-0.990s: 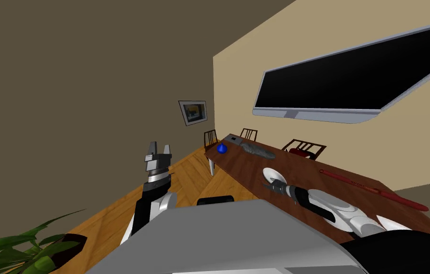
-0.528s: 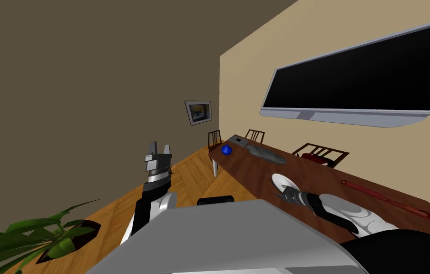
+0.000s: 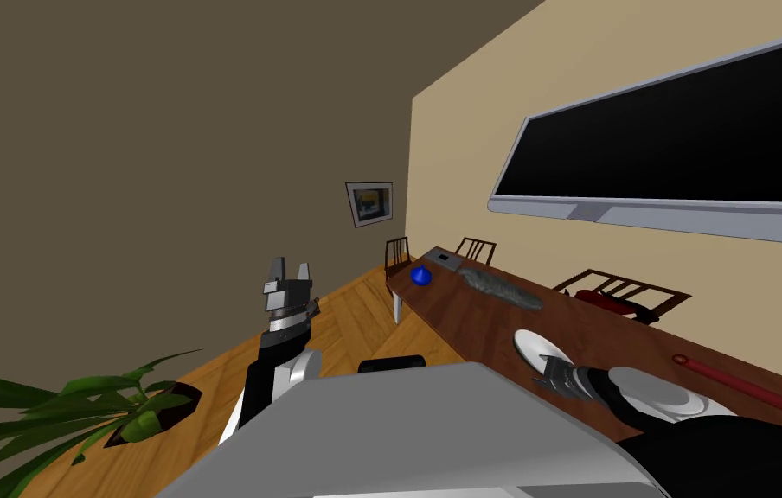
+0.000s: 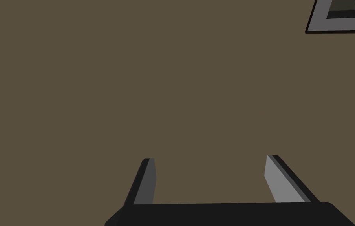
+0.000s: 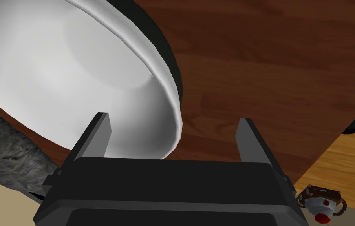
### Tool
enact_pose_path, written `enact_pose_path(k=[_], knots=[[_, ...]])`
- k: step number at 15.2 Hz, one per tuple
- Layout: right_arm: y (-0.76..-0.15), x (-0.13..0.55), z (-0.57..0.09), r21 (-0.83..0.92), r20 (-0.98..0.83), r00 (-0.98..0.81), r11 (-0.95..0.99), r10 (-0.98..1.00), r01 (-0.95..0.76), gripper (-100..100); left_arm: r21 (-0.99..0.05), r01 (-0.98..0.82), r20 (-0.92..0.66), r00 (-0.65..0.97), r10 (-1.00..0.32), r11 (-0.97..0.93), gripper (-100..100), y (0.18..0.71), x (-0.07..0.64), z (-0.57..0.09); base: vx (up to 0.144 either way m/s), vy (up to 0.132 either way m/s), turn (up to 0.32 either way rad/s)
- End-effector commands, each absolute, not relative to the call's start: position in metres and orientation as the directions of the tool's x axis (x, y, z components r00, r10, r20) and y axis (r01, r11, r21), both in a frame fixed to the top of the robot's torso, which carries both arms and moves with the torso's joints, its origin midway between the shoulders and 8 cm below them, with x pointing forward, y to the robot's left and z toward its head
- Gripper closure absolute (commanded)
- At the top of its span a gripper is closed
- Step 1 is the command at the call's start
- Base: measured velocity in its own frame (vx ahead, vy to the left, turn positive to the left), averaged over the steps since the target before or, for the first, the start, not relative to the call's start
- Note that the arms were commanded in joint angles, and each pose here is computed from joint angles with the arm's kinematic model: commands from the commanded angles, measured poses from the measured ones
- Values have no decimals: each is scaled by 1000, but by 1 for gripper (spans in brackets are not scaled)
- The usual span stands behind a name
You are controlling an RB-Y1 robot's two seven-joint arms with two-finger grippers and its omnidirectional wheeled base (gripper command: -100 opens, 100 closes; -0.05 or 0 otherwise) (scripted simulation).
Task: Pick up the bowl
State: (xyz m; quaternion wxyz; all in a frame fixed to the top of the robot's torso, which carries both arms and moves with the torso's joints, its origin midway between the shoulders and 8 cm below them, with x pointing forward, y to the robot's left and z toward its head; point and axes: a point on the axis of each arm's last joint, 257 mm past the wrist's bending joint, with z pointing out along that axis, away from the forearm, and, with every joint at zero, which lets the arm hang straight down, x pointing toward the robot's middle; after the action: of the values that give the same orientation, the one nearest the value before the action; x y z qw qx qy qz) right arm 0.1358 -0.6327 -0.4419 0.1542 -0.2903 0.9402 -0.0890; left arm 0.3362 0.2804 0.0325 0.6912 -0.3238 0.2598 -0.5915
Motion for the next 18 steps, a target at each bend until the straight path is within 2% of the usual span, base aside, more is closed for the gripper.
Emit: enact_pose_path(k=[1, 5, 9, 10, 14, 18], knots=[[-642, 124, -443, -257, -202, -785, 805, -586, -534, -100, -755, 649, 24, 165, -986, 90, 0, 280, 336, 33, 25, 17, 22], [-641, 110, -454, -256, -185, -791, 806, -583, -534, -100, -755, 649, 24, 165, -986, 90, 0, 280, 336, 33, 25, 10, 57], [-636, 106, -463, -253, -186, -797, 812, -575, -526, -100, -755, 649, 24, 165, -986, 91, 0, 280, 336, 33, 20, -54, 76], [-636, 105, -464, -254, -186, -797, 812, -574, -526, 100, -755, 649, 24, 165, -986, 91, 0, 280, 336, 33, 7, -16, 4], [-636, 105, -464, -254, -187, -798, 813, -573, -524, 100, -755, 649, 24, 165, -986, 90, 0, 280, 336, 33, 1, -2, -3], [-644, 114, -450, -259, -184, -788, 802, -587, -538, 100, -755, 649, 24, 165, -986, 90, 0, 280, 336, 33, -27, 52, -91]])
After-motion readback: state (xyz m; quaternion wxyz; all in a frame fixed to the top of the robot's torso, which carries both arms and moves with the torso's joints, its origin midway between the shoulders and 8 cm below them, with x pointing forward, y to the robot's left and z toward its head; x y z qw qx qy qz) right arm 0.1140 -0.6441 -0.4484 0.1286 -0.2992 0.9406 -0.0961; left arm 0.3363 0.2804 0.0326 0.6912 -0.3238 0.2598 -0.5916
